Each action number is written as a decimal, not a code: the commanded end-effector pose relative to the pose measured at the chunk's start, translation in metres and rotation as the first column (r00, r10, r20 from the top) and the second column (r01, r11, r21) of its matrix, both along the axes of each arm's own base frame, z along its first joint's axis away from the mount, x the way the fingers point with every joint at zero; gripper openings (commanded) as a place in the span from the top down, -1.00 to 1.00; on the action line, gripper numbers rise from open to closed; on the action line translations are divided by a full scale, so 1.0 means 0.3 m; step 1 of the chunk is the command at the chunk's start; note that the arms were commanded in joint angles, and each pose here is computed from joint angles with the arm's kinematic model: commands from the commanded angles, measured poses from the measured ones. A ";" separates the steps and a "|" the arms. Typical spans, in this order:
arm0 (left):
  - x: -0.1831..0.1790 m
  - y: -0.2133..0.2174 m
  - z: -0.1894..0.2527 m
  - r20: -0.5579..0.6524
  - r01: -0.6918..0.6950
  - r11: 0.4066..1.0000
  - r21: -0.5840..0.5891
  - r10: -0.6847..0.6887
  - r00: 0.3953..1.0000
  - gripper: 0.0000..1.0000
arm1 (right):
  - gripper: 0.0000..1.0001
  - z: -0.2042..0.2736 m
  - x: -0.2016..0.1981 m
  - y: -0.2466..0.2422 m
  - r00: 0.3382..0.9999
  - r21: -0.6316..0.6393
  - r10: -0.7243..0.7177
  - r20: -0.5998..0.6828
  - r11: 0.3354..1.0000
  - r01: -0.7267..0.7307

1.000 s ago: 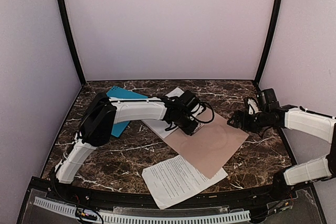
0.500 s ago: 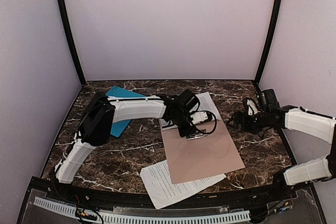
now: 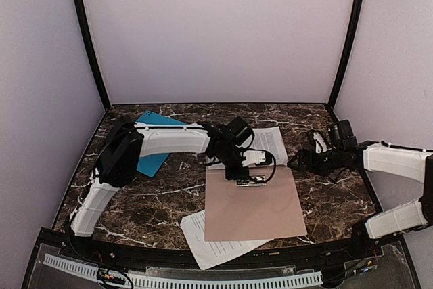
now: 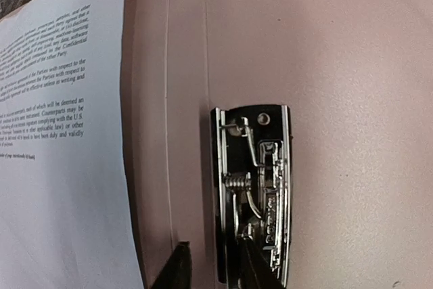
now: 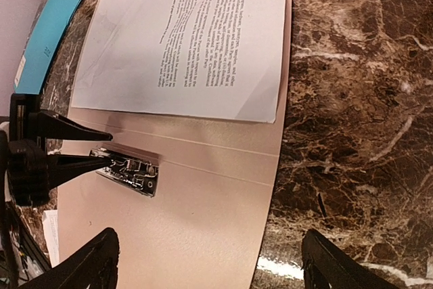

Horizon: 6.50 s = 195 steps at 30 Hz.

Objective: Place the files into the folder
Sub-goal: Rotate the folder with some files at the center of the board, then adjust the folder with some files at the center of the board, then open the spring clip on the folder.

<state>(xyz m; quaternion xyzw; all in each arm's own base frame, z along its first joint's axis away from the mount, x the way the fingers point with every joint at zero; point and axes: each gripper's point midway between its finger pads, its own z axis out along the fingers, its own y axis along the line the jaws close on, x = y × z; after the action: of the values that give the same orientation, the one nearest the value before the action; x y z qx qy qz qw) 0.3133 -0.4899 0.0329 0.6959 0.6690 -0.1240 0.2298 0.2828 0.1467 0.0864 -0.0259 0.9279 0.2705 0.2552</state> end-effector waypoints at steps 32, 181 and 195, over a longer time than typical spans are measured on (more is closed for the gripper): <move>-0.145 0.364 0.224 -0.460 -0.661 0.686 -0.303 0.502 0.733 -0.54 | -0.10 -0.216 -0.055 0.509 0.607 -0.302 0.794 -0.038 0.570 -0.764; -0.096 0.142 -0.004 -0.888 -0.876 0.478 0.063 0.427 0.169 0.65 | 0.30 -0.284 -0.109 0.465 0.653 -0.437 0.755 -0.065 0.567 -0.699; -0.109 0.162 -0.068 -0.881 -0.883 0.456 0.109 0.455 0.127 0.85 | 0.31 -0.289 -0.110 0.465 0.652 -0.438 0.755 -0.071 0.564 -0.701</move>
<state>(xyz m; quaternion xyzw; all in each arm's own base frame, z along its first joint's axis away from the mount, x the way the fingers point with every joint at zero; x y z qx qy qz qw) 0.2923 -0.4461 0.0280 0.0755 0.8771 -0.4655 0.0913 0.2595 0.3005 0.0208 -0.4847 0.8348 0.1540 0.2109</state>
